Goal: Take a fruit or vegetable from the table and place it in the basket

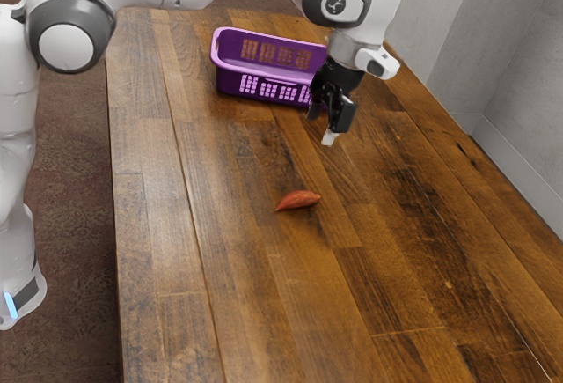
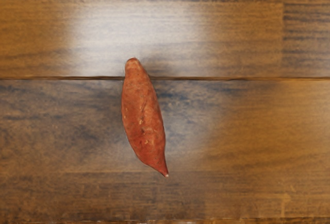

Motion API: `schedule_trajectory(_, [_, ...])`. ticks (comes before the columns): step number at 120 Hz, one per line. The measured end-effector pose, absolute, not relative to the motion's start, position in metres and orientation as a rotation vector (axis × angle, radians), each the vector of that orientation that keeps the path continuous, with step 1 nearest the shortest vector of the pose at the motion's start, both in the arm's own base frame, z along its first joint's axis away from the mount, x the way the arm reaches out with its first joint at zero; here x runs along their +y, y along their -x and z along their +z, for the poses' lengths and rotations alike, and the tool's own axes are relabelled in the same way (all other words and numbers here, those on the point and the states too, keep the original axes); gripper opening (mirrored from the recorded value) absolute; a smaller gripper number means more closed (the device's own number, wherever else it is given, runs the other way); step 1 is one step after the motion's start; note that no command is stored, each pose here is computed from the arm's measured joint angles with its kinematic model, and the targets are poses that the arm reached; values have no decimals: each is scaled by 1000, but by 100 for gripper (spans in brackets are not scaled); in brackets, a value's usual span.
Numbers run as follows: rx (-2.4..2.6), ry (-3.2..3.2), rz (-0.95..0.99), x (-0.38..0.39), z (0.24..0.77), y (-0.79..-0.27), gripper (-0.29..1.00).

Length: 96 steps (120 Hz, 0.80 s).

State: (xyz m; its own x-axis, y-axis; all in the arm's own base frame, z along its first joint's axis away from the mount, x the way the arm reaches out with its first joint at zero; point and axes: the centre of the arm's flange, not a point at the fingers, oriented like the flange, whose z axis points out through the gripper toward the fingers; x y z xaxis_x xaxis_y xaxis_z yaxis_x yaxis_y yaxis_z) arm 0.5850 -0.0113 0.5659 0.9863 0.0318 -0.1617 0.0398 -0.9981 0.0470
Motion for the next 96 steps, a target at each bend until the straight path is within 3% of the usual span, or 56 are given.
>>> schedule_trajectory(33, [341,-3005,-319,16,486,-576,70])
schedule_trajectory(96, [251,-2983,-236,-6,467,-583,70])
